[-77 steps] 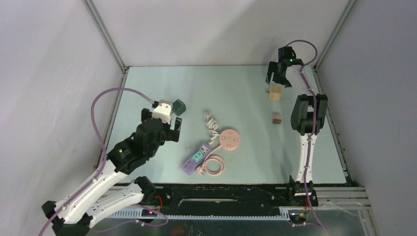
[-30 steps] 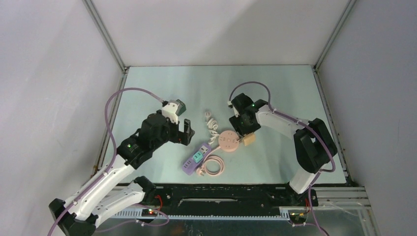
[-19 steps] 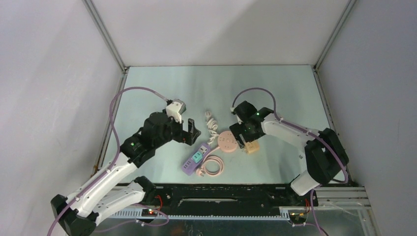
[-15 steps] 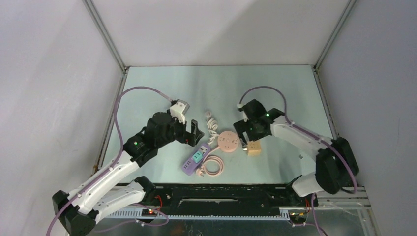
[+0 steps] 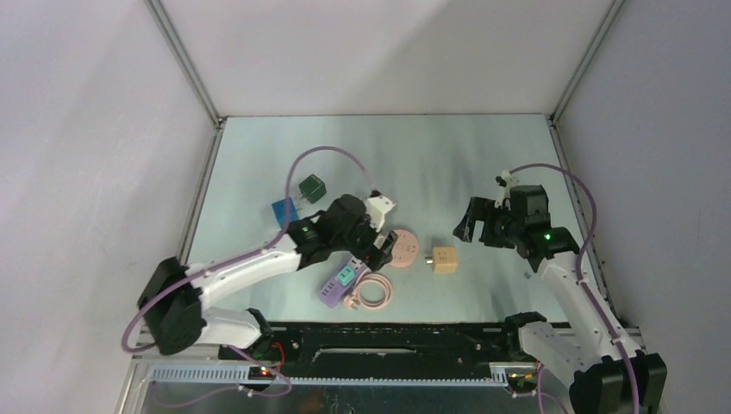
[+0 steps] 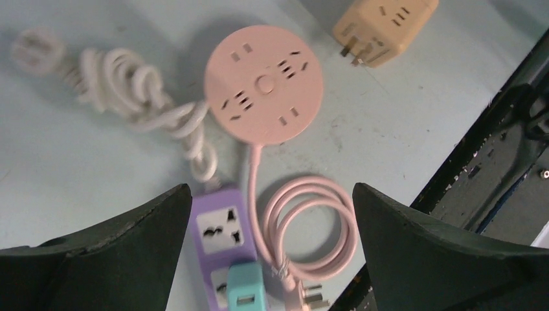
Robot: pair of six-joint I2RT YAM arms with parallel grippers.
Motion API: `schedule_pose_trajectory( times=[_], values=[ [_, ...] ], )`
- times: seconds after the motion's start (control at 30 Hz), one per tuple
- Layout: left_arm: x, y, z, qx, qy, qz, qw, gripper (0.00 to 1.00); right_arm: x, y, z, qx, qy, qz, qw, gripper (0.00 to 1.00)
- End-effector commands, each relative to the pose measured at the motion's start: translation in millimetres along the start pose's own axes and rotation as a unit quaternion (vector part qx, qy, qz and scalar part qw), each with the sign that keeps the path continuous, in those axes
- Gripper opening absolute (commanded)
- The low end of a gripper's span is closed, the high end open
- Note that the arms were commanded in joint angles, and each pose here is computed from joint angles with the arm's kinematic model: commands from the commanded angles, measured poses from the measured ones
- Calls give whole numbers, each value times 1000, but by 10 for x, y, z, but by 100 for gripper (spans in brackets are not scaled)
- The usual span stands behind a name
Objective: Insert the plug
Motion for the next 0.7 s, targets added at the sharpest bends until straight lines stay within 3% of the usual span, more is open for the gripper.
schedule_pose_trajectory(
  times=[0.0,0.3,0.53,0.67],
  values=[
    [358,-250,-270,-72,-17,-106,992,96,16,45,64,25,-34,-33,999,95],
    [584,-650,-897,-172,20,-235,956,94,-70,-9,93,25,-53,-68,996,95],
    [642,-782,-1211,-209,14,-295,932,93,-92,-111,160,-5,-67,-98,993,96],
    [622,-829,-1373,-206,39,-311,927,93,-91,-207,239,-40,-89,-120,988,96]
  ],
)
Point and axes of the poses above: each gripper's point midway between its finger pads, its own z axis back along the fingers, its own y axis along the line the jaws close on, x = y × z, the point moved 9 cm from there along z, back along the fingers, and after that the axes turned 4 degrees about z, right-handed, at the moved point
